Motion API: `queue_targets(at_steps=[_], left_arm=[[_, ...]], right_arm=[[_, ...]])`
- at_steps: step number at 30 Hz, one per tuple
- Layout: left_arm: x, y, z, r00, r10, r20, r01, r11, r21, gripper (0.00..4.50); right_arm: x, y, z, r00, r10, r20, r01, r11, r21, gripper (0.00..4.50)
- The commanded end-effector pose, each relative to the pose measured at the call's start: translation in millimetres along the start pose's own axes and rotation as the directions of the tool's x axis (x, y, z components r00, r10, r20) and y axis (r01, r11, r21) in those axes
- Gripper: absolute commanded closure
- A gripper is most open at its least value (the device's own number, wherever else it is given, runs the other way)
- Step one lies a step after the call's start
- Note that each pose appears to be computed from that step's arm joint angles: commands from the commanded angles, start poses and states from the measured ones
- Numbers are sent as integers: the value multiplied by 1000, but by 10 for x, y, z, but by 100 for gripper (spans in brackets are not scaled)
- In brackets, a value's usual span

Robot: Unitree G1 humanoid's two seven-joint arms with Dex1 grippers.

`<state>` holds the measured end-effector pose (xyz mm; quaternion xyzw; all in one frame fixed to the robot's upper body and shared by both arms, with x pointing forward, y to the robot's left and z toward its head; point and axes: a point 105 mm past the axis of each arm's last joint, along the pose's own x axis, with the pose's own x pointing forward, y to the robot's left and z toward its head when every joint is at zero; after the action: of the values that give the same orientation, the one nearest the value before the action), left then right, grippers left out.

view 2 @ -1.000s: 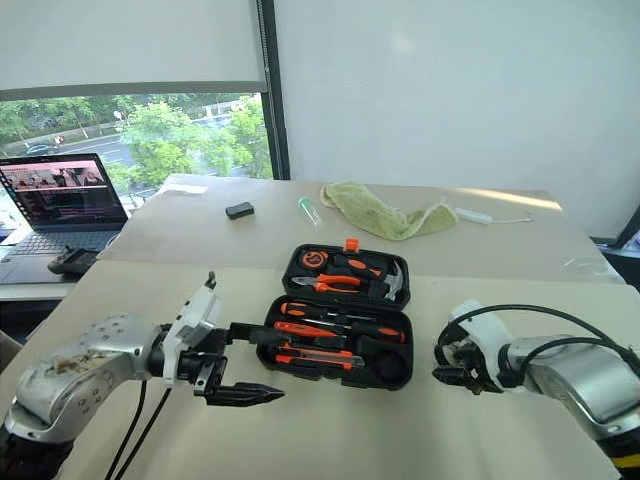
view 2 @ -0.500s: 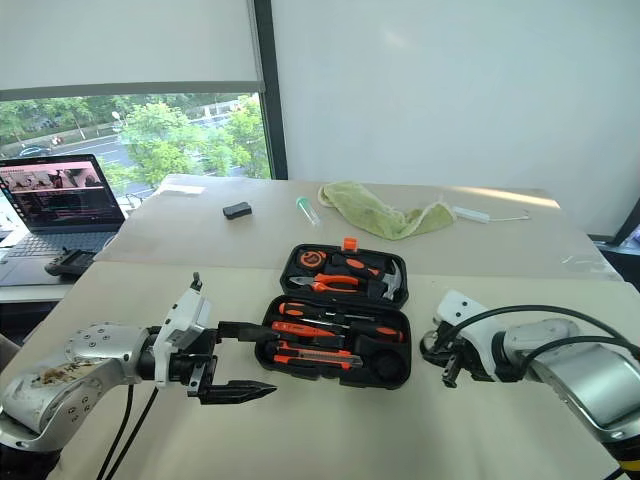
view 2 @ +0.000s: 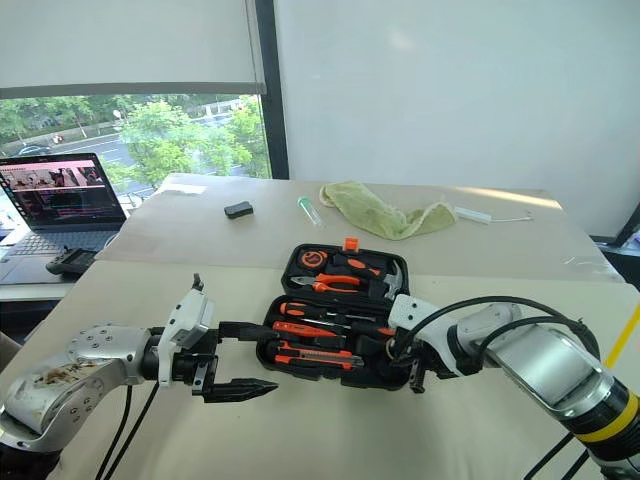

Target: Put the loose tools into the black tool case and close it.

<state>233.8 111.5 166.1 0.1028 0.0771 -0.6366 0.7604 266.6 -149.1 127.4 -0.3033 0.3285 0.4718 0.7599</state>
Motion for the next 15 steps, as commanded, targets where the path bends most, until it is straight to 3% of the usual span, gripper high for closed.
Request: queue_targets(at_steps=[1, 15], left_arm=[[-28, -35, 84, 1000, 7, 7, -7, 999, 35, 13], [-23, -27, 133, 1000, 24, 1, -24, 999, 34, 13]], right_arm=[[104, 156, 69, 997, 74, 14, -74, 997, -13, 445], [198, 291, 69, 992, 124, -3, -124, 992, -13, 445]])
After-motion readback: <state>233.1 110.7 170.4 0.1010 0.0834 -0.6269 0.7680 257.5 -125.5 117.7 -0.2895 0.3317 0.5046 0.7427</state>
